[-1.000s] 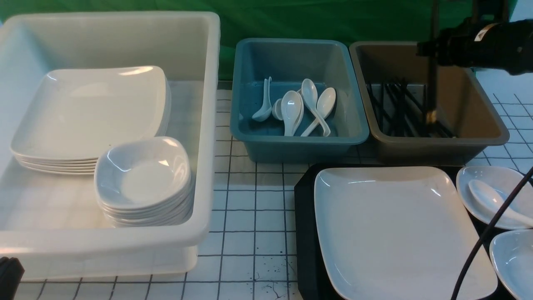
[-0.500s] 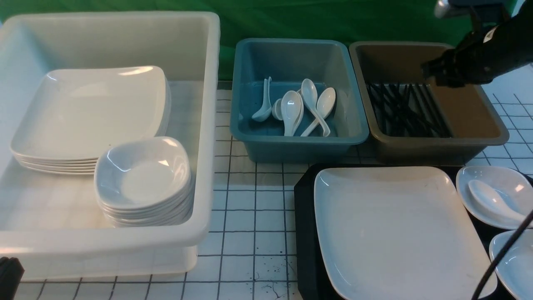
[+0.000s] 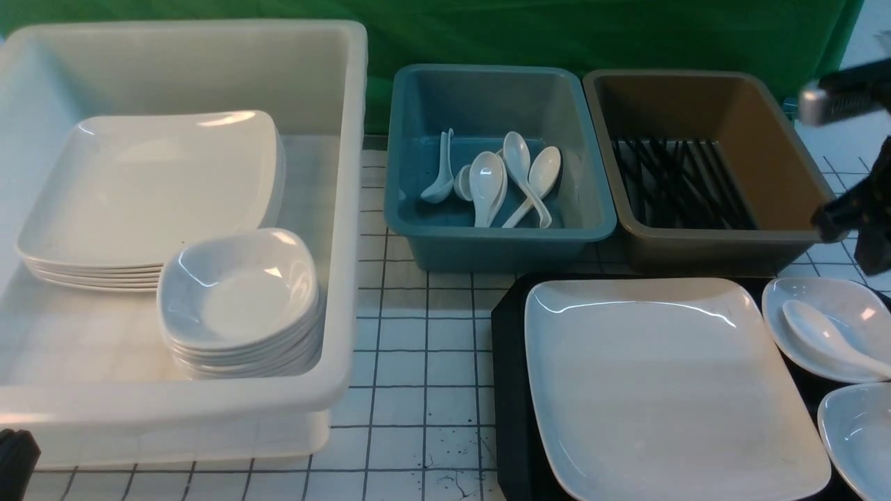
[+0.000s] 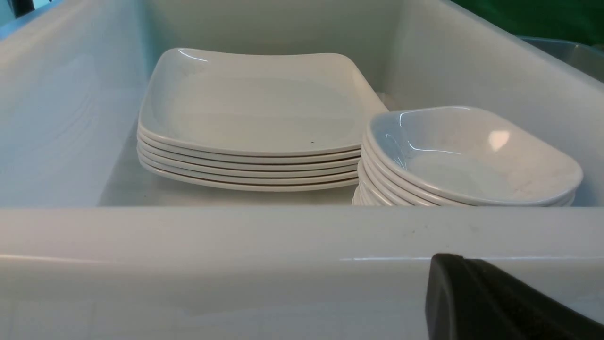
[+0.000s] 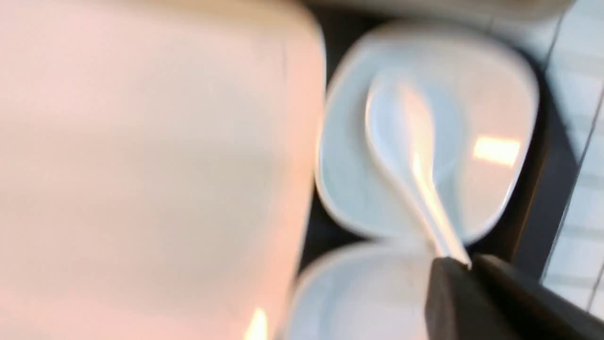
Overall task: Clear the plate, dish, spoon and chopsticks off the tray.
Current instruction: Use the right arm to grab a soup spoon from the plate
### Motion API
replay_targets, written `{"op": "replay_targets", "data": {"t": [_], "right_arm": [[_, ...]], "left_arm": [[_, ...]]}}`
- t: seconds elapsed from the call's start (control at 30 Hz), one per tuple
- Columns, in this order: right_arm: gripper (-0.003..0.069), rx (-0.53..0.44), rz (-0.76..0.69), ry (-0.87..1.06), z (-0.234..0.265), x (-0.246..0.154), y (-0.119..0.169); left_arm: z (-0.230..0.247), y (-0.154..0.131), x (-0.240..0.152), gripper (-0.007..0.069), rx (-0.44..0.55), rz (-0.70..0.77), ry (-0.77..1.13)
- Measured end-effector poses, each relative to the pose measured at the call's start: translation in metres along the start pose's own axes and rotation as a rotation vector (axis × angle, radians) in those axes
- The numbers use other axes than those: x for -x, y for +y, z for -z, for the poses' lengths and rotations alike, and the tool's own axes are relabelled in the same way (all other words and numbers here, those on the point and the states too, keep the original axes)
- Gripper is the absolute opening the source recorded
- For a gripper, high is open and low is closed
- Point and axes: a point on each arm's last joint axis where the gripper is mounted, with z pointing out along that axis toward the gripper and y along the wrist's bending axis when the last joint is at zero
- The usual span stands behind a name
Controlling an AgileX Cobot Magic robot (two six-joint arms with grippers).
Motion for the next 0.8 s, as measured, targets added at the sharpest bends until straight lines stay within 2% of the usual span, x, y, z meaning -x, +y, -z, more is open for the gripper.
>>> {"op": "replay_targets", "data": {"t": [0.1, 0.13, 0.17, 0.27, 0.47, 0.8], "right_arm": [[0.0205, -0.055, 0.049, 0.091, -0.027, -0.008, 0.0], [0.0222, -0.056, 0.053, 0.099, -0.029, -0.009, 0.0], [0.0283, -0.07, 0.072, 0.115, -0.04, -0.009, 0.0], [0.0353, -0.084, 0.1, 0.098, -0.055, -0.002, 0.0], [0.037, -0.11, 0.146, 0.115, -0.08, 0.007, -0.002], [0.0372, -0.093, 0.096, 0.227, -0.127, 0.006, -0.025]], "left_arm": [[0.0, 0.0, 0.0, 0.0005, -0.001, 0.005, 0.0], [0.0, 0.0, 0.0, 0.0005, 0.0, 0.0, 0.0], [0.0, 0.0, 0.0, 0.0005, 0.0, 0.0, 0.0], [0.0, 0.0, 0.0, 0.0005, -0.001, 0.005, 0.0], [0.0, 0.0, 0.0, 0.0005, 0.0, 0.0, 0.0], [0.0, 0.0, 0.0, 0.0005, 0.0, 0.0, 0.0]]}}
